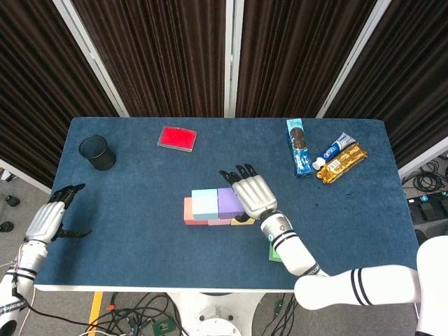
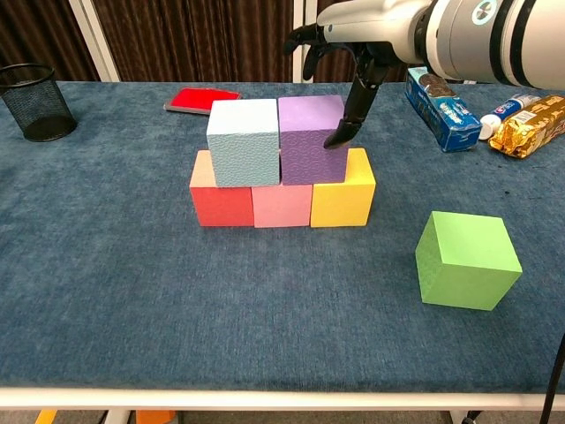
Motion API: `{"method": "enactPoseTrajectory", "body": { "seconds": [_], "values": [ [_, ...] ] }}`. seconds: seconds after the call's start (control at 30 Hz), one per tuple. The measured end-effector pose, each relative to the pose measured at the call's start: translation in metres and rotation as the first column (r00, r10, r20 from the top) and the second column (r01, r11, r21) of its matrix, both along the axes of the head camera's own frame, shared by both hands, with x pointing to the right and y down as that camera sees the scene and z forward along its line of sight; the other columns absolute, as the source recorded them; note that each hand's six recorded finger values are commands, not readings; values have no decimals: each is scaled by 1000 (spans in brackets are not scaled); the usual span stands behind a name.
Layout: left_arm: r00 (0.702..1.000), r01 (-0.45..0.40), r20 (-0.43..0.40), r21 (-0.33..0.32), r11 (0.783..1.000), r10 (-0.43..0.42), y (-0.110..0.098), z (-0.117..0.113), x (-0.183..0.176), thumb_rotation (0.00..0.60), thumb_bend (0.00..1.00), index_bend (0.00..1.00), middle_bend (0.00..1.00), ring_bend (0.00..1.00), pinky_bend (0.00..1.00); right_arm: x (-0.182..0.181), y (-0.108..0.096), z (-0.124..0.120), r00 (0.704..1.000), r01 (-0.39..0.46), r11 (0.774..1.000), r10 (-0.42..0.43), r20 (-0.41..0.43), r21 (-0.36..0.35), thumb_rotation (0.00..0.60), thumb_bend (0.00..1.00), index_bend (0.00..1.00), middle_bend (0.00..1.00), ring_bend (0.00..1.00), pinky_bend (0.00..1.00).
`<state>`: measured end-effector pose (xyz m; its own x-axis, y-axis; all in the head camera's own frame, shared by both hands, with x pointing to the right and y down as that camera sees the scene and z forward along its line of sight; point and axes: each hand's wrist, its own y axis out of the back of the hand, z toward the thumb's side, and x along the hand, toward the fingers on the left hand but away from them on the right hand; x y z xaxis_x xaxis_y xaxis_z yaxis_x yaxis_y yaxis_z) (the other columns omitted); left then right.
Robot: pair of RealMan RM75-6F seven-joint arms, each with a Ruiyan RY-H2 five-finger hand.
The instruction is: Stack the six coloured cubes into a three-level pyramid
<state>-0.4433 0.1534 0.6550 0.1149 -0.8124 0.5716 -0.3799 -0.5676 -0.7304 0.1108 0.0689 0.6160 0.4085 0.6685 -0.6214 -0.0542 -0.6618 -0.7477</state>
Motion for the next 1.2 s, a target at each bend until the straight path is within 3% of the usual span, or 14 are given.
{"method": "enactPoseTrajectory", "body": {
  "seconds": [0.3, 0.5, 1.2],
  "values": [
    [1000, 19, -12, 7, 1000, -19, 0, -5, -3, 600, 36, 78, 88, 0, 67, -25, -9, -15, 997, 15, 1000, -15, 81, 1, 600, 2, 0, 150, 0, 0],
    [999, 30, -19, 4, 1000, -30, 2, -5, -6, 600, 37, 78, 88, 0, 67, -48, -7, -12, 994, 35, 999, -31, 105, -40, 600, 0, 0, 193, 0, 0],
    [999, 37, -24, -6, 999, -37, 6, -1, -10, 600, 36, 80, 88, 0, 67, -66, -9, 1, 998, 52, 998, -51, 43, -26, 600, 77, 0, 410, 0, 0]
  ]
}}
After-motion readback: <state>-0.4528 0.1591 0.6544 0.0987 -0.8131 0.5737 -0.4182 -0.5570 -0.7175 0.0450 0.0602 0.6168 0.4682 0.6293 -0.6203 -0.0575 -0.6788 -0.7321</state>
